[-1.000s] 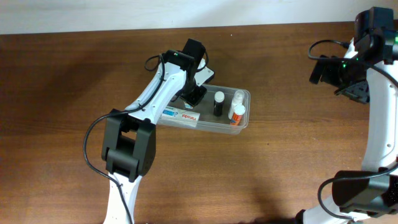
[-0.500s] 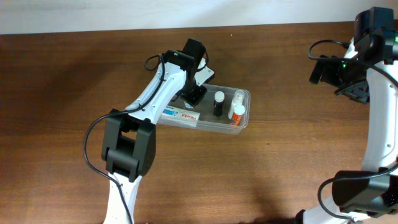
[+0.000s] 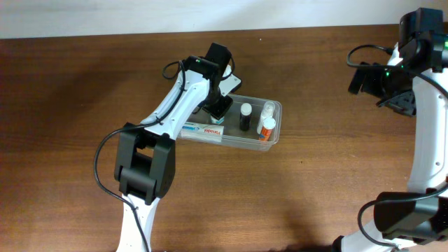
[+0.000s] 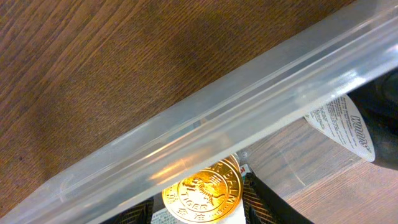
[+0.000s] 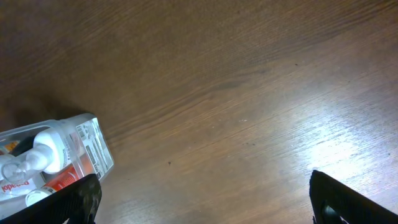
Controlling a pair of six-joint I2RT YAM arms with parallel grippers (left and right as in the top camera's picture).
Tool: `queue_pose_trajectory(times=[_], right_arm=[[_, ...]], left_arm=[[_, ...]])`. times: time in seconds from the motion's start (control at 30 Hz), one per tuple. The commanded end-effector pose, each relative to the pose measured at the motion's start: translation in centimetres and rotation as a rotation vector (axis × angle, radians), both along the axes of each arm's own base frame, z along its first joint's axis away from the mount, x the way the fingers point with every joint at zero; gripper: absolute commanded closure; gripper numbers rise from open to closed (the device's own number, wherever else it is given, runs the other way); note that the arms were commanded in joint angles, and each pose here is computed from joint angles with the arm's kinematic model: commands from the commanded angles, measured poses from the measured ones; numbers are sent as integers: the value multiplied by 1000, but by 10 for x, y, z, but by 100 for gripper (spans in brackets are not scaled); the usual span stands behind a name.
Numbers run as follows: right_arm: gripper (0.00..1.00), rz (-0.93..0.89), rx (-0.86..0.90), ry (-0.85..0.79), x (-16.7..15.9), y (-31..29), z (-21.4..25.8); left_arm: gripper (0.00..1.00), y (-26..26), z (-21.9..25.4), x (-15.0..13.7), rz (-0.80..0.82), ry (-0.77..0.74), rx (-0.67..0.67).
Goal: Pack container
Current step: 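Lower the gold jar into the container beside the Panadol box, then open the left gripper and raise it above the container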
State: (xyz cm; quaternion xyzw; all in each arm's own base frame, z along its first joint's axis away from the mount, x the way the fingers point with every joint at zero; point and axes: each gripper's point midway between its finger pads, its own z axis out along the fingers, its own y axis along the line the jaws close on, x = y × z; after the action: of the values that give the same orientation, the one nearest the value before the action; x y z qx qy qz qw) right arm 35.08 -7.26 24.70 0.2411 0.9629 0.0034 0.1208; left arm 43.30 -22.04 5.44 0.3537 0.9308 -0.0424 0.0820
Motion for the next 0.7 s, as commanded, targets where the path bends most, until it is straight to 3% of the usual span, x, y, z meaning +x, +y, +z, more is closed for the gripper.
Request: queue_pose_trajectory(times=[0.0,0.27,0.37,0.47,0.67], right_arm=[[2,-10,-9,-7,0,-2,2],[2,-10,-9,-7,0,-2,2],[2,-10,-9,-7,0,-2,2],[2,-10,-9,-7,0,-2,3],[2,-10,-9,-7,0,-2,2]], left_arm=[[52,-2,11,6,-18,-32,-11],[51,0,37,2,-17,-62,-25],[36,1,66,-1,-16,-106,-45],[1,6,102,-6,7,-163,-64],[1,23,171,-39,12,-232,-91]])
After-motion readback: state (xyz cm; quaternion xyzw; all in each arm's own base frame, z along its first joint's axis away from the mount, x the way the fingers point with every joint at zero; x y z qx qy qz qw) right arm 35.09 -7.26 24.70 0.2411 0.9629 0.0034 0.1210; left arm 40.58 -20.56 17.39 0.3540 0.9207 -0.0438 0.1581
